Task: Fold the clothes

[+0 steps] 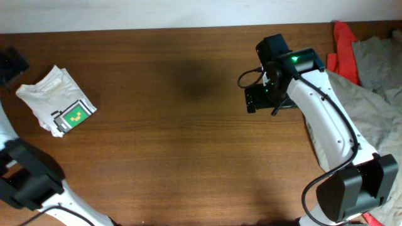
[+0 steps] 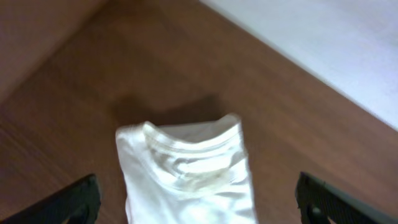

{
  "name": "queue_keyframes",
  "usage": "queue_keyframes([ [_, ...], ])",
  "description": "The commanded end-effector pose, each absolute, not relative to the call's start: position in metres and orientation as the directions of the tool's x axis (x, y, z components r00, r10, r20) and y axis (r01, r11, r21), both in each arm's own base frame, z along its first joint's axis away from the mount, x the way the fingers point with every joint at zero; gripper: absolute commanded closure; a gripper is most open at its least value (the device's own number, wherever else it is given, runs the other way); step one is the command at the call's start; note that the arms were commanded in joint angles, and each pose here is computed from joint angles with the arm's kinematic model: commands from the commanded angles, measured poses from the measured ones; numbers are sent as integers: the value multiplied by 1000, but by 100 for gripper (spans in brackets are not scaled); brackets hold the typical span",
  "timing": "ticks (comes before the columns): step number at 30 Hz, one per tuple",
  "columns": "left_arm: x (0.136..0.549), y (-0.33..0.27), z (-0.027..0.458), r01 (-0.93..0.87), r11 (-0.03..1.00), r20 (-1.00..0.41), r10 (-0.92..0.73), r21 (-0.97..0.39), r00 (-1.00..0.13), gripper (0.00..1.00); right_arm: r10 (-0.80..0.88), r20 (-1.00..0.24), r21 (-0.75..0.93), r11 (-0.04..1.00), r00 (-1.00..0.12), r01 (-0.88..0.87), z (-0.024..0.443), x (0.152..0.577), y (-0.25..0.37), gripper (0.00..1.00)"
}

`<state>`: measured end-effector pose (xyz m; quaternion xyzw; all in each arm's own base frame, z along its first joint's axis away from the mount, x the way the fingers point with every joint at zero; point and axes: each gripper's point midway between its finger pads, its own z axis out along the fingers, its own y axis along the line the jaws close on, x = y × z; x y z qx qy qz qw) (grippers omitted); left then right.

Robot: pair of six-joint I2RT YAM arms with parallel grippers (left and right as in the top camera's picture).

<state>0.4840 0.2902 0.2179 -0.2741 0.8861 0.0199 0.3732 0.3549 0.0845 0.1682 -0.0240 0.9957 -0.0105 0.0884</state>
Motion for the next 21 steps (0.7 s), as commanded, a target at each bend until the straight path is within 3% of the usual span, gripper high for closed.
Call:
queue_keyframes([
  [1, 495, 195, 260, -349, 930, -679, -328, -111, -656, 1, -29, -322, 103, 992, -946, -66, 191, 383, 107, 1],
  [4, 473, 70, 223, -164, 979, -463, -201, -121, -863, 1, 34, -417, 205, 977, -908, -57, 205, 413, 104, 1],
  [6, 439, 8, 205, -60, 994, -304, -85, -92, -949, 1, 112, -401, 205, 978, -909, 30, 203, 416, 68, 1],
  [9, 391, -22, 194, 15, 1000, -115, 13, -17, -993, 1, 161, -286, 220, 970, -945, 98, 193, 392, 27, 1],
  [12, 357, -13, 196, -34, 997, 7, -35, 64, -999, 1, 196, -202, 203, 967, -960, 155, 191, 365, 1, 1],
  [14, 351, -10, 212, -38, 997, -38, -35, 71, -999, 1, 195, -223, 188, 970, -955, 154, 204, 356, -3, 1],
  [17, 334, -9, 265, -48, 997, -216, -36, 53, -976, 1, 191, -352, 156, 977, -916, 144, 245, 337, -8, 1],
  [21, 296, -6, 336, -41, 999, -525, -22, 24, -851, 1, 177, -617, 157, 982, -767, 101, 304, 300, -6, 1],
])
